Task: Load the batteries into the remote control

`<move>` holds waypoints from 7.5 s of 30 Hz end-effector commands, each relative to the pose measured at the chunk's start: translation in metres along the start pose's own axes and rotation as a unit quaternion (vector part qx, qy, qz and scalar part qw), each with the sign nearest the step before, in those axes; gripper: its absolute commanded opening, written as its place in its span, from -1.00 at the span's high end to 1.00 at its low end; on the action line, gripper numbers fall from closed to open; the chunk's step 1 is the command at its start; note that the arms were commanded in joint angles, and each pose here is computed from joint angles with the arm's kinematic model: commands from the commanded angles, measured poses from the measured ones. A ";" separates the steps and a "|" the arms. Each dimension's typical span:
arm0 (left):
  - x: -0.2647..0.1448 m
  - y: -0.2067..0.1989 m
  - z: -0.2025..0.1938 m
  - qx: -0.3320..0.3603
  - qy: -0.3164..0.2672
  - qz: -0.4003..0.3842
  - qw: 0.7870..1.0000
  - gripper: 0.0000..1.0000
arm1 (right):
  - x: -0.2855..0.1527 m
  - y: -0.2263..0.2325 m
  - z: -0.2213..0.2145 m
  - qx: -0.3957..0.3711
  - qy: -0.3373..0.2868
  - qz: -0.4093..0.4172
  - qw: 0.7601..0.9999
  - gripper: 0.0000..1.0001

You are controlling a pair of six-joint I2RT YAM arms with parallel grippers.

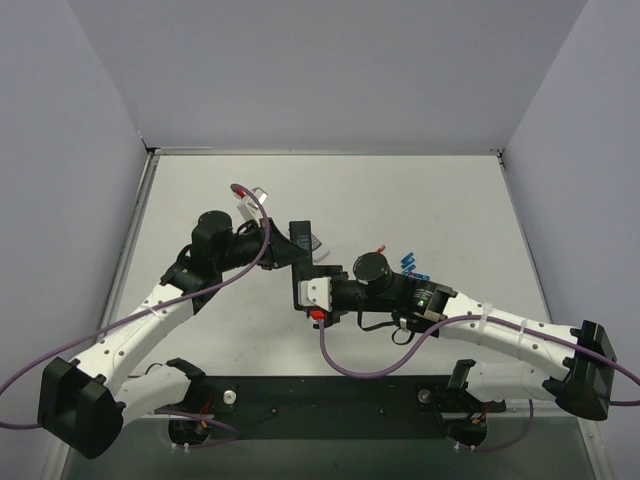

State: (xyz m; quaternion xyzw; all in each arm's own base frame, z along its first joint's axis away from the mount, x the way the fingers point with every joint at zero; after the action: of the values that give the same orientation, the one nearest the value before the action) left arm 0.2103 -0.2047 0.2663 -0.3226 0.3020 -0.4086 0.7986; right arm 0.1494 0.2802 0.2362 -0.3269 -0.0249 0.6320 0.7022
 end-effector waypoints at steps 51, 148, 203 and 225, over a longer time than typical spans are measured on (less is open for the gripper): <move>-0.017 -0.024 0.019 0.031 -0.063 -0.028 0.997 1.00 | 0.002 -0.012 0.017 -0.021 -0.029 -0.021 0.999 -0.54; -0.012 0.086 -0.030 0.030 -0.153 0.141 0.978 1.00 | -0.055 -0.051 -0.109 0.494 0.187 -0.290 0.798 -1.00; -0.038 0.070 -0.076 -0.001 -0.131 0.010 0.991 1.00 | -0.091 -0.053 -0.230 0.628 0.405 -0.395 0.535 0.29; -0.038 0.068 -0.074 0.005 -0.120 0.015 0.993 1.00 | -0.096 -0.067 -0.278 0.686 0.378 -0.413 0.464 0.46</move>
State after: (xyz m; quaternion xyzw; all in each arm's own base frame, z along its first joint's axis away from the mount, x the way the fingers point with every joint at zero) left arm 0.1612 -0.1577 0.1507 -0.3621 0.2453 -0.3309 0.8362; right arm 0.3032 0.0757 0.0820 0.0815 0.5612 -0.0952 0.8182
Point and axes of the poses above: each gripper's point midway between its finger pads, its own x axis out along the fingers, its own y axis along the line the jaws close on, z = x × y, the point moved 7 cm from there along -x, back along the fingers
